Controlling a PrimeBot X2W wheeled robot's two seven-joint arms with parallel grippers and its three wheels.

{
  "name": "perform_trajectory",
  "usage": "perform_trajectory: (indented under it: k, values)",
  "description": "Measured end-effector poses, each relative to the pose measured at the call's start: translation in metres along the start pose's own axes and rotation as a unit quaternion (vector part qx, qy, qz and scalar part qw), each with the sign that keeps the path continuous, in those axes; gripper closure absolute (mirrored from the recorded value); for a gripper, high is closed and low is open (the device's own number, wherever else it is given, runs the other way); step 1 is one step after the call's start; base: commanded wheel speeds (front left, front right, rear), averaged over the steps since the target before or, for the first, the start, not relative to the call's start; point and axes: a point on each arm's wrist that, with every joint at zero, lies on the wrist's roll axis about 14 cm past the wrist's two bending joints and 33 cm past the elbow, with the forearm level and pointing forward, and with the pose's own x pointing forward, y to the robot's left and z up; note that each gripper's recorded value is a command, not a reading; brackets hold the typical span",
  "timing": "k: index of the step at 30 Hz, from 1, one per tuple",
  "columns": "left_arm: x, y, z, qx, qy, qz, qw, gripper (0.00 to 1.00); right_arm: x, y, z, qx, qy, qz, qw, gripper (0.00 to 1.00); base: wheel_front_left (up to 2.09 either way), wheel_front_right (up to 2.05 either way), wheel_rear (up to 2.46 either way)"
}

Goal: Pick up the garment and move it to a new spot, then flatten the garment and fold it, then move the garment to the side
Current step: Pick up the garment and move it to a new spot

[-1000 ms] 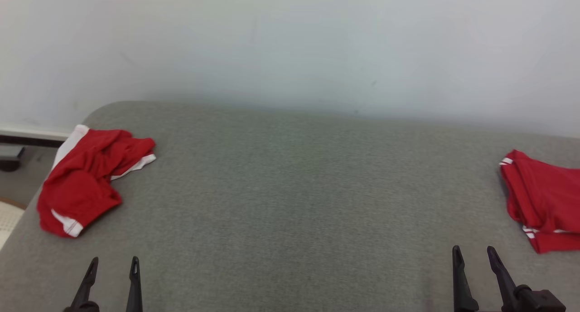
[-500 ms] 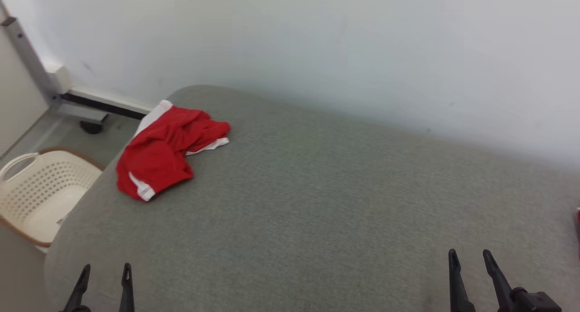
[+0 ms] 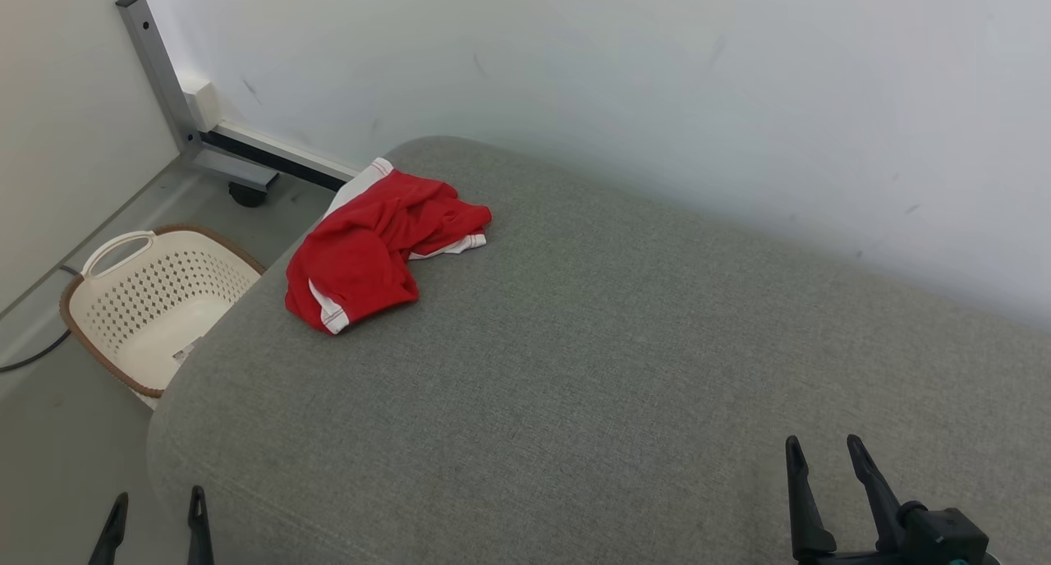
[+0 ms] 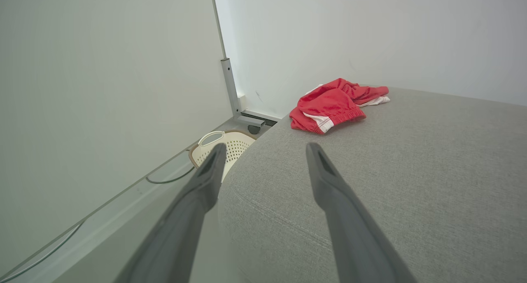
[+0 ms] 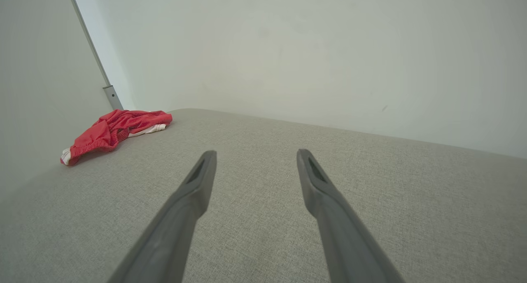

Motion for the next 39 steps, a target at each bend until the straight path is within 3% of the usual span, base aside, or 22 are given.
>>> perform_trajectory:
  k: [14, 24, 32, 39]
  values:
    - [0.016, -0.004, 0.013, 0.000, -0.011, -0.017, 1.000, 0.00, -0.009, -0.008, 0.002, -0.003, -0.003, -0.013, 1.000, 0.00, 0.00, 0.00, 0.00]
    - [0.100, -0.019, 0.089, -0.005, -0.094, -0.045, 0.995, 0.00, 0.002, -0.015, 0.042, -0.016, -0.064, -0.020, 0.998, 0.00, 0.00, 0.00, 0.00]
    - [0.190, -0.071, 0.135, 0.006, -0.103, -0.101, 0.990, 0.00, 0.014, -0.054, 0.063, -0.019, -0.104, -0.055, 0.993, 0.00, 0.00, 0.00, 0.00]
    - [0.258, -0.130, 0.098, 0.021, -0.009, -0.143, 0.989, 0.00, 0.007, -0.095, 0.041, -0.013, -0.082, -0.105, 0.991, 0.00, 0.00, 0.00, 0.00]
